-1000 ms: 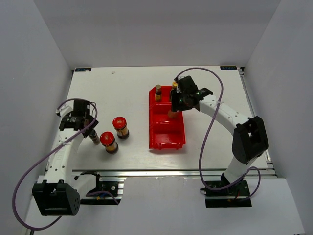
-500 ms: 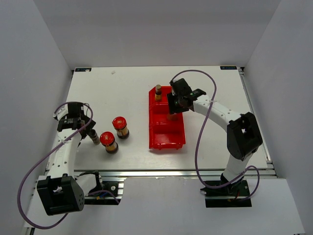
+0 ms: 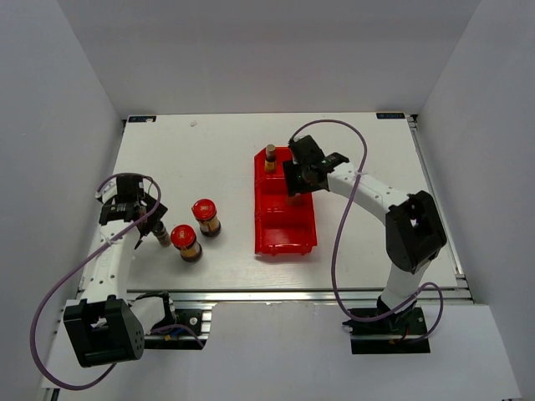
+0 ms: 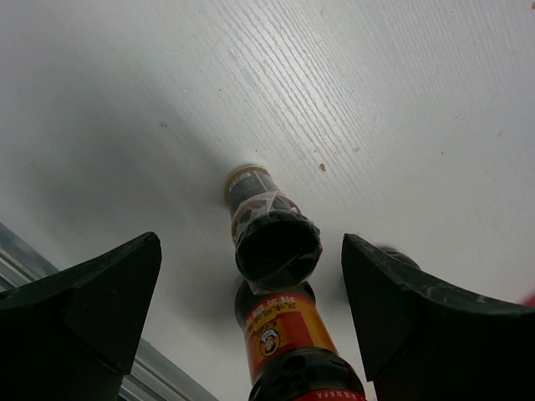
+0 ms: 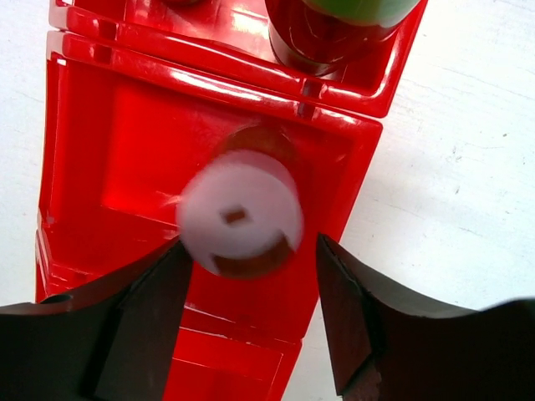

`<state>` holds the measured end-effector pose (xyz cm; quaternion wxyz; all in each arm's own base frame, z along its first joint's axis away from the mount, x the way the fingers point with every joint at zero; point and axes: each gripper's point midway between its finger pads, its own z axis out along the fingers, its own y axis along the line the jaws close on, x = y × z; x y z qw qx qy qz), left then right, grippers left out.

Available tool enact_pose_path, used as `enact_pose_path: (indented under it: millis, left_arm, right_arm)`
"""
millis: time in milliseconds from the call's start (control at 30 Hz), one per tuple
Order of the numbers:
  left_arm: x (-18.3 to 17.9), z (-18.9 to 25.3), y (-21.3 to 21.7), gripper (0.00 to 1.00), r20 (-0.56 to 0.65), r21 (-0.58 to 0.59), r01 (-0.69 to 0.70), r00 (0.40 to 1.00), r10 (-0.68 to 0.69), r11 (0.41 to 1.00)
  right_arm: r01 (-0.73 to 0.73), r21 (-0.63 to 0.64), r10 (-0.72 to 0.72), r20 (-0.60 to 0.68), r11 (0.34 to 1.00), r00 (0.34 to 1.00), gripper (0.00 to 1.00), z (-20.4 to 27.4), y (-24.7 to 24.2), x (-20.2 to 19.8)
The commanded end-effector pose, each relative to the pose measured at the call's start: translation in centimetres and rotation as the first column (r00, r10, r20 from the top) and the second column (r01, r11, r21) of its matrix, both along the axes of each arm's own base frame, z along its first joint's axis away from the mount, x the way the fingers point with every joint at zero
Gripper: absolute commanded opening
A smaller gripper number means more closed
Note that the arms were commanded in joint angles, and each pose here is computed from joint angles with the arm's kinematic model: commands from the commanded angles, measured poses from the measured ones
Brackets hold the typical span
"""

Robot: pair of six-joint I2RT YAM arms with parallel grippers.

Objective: Organize the condiment bottles

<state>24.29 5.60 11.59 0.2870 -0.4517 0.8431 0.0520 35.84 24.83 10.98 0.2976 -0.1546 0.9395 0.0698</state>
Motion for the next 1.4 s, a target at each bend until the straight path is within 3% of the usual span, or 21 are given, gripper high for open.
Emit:
enact_pose_path:
  millis: [0, 33, 167, 400, 600, 1033, 1267, 1367]
  left_arm:
    - [0.3, 0.4, -0.1, 0.98, 0.029, -0.002, 0.01, 1.0, -0.01, 1.0]
    - [0.3, 0.4, -0.1, 0.98, 0.033, -0.005, 0.015, 0.999, -0.014, 1.0]
    - [0.3, 0.4, -0.1, 0.98, 0.031, -0.003, 0.022, 0.999, -0.022, 1.0]
    - [0.4, -0.1, -0.4, 0.98, 0.029, -0.019, 0.031, 0.999, -0.031, 0.999]
    - [0.3, -0.9, -0.5, 0.94, -0.001, -0.029, 0.035, 0.999, -0.035, 0.999]
    - [1.2, -1.7, -1.2, 0.67, -0.015, -0.065, 0.07, 0.997, -0.071, 0.995]
    - [1.4, -2.0, -1.4, 0.4, -0.022, -0.079, 0.073, 0.997, -0.075, 0.994]
    - [1.6, -1.5, -1.4, 0.38, -0.013, -0.076, 0.082, 0.996, -0.083, 0.994]
  right_arm:
    - [-0.005, -0.004, 0.005, 0.038, 1.0, 0.999, 0.67, 1.4, 0.4, 0.7]
    - [-0.006, 0.0, 0.006, 0.041, 1.0, 0.999, 0.68, 1.6, 0.5, 0.7]
    - [-0.025, 0.026, 0.024, 0.049, 0.999, 0.998, 0.89, 2.4, 0.9, 0.5]
    - [-0.082, 0.117, 0.069, 0.112, 0.99, 0.991, 0.89, 5.4, 1.6, -0.4]
    - [-0.11, 0.216, 0.056, 0.242, 0.97, 0.969, 0.89, 8.9, 1.3, -1.3]
    - [-0.089, 0.237, 0.009, 0.318, 0.967, 0.948, 0.89, 10.3, -0.5, -2.4]
    - [-0.068, 0.227, -0.012, 0.33, 0.972, 0.944, 0.89, 10.5, -1.3, -2.5]
    - [-0.068, 0.228, -0.013, 0.334, 0.971, 0.942, 0.89, 10.6, -1.4, -2.6]
